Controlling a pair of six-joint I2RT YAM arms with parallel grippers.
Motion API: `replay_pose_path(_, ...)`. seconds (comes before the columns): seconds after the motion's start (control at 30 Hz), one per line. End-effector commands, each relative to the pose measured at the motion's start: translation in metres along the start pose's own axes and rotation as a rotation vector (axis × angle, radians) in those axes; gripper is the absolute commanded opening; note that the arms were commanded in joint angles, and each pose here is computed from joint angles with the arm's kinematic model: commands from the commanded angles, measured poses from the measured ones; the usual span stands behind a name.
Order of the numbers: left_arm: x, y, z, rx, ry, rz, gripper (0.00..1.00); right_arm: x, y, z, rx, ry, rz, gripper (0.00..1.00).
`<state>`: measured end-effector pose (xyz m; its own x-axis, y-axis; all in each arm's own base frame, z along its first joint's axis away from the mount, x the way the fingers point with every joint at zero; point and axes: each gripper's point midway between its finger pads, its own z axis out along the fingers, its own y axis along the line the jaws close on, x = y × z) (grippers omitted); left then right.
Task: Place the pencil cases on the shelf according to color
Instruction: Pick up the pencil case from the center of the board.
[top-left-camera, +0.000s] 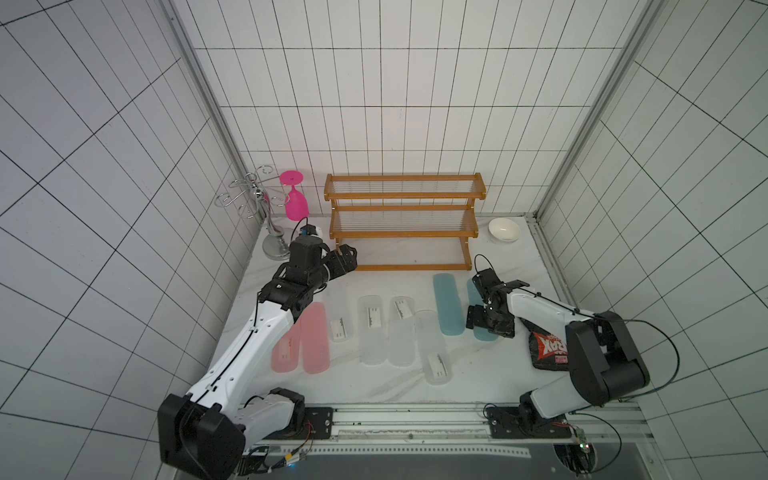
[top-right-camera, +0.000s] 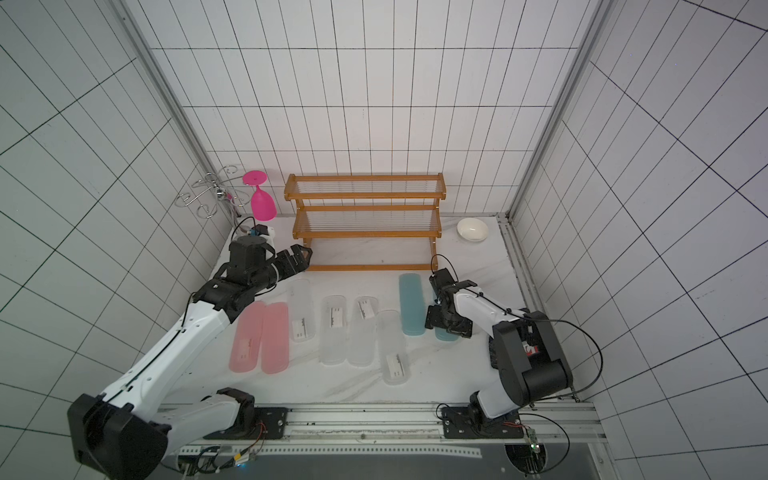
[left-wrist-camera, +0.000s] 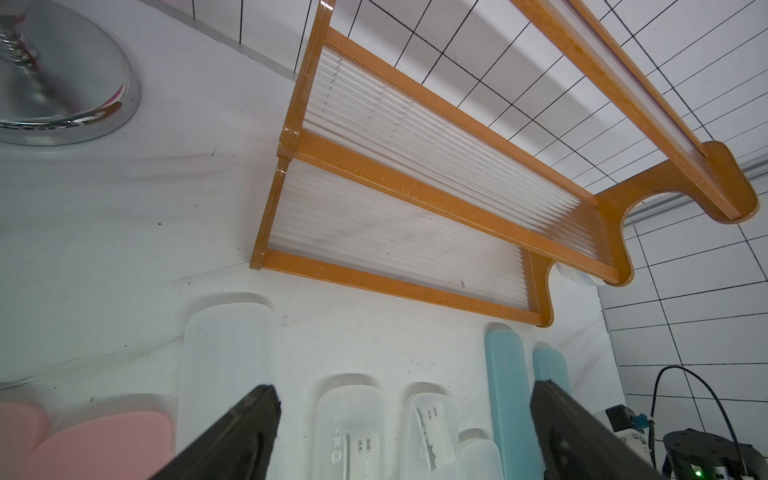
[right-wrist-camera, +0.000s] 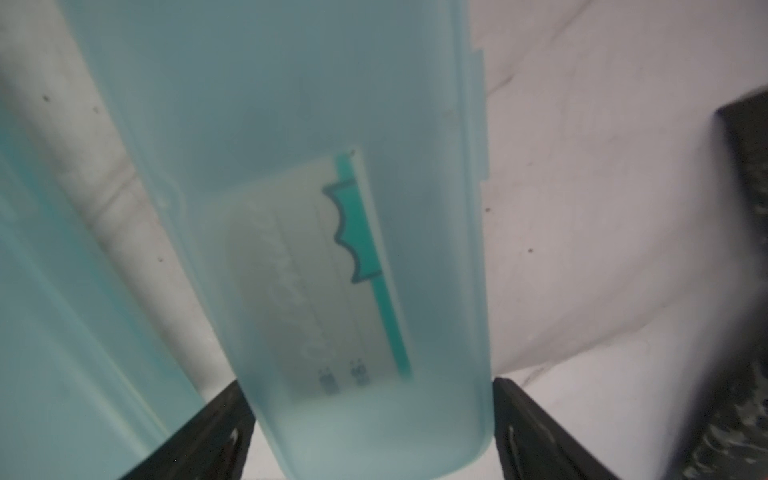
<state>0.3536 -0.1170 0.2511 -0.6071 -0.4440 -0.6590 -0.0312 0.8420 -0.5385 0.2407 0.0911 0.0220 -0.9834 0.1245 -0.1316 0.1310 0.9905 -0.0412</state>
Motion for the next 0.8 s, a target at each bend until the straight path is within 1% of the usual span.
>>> replay_pose_path(0.0,-0.013,-0.010,-0.007,0.032,-0.048,-0.017,0.98,0.015,-0.010,0.008,0.060,0.038,-0.013,0.89)
replay_pose_path(0.1,-0.011,-0.015,-0.007,0.059,-0.039,-0.042,0.98,0.017,-0.011,0.011,0.067,0.044,-0.018,0.87)
replay_pose_path(0.13,-0.011,-0.016,-0.008,0.066,-0.041,-0.046,0.98,0.018,-0.010,0.012,0.066,0.045,-0.020,0.85)
replay_pose_path(0.17,-0.012,-0.017,-0.008,0.070,-0.043,-0.049,0.98,0.019,-0.009,0.012,0.062,0.045,-0.022,0.80)
replay_pose_path(0.27,-0.017,-0.019,-0.013,0.072,-0.065,-0.049,0.98,0.019,-0.008,0.010,0.052,0.032,-0.023,0.73)
replay_pose_path(0.33,-0.021,-0.020,-0.018,0.073,-0.083,-0.048,0.98,0.017,-0.008,0.006,0.047,0.008,-0.021,0.69)
replay_pose_path(0.4,-0.025,-0.022,-0.024,0.078,-0.101,-0.047,0.98,0.014,-0.010,0.001,0.046,-0.021,-0.021,0.63)
replay_pose_path(0.53,-0.031,-0.022,-0.035,0.073,-0.135,-0.035,0.98,0.007,-0.011,-0.018,0.036,-0.083,-0.031,0.61)
replay_pose_path(0.57,-0.033,-0.021,-0.037,0.069,-0.147,-0.029,0.98,0.011,-0.012,-0.024,0.038,-0.078,-0.046,0.60)
replay_pose_path(0.63,-0.037,-0.021,-0.042,0.056,-0.163,-0.014,0.98,0.011,-0.006,-0.036,0.010,-0.096,-0.083,0.58)
replay_pose_path(0.77,-0.043,-0.026,-0.049,0.060,-0.166,-0.001,0.98,0.012,0.012,-0.067,-0.028,-0.160,-0.189,0.58)
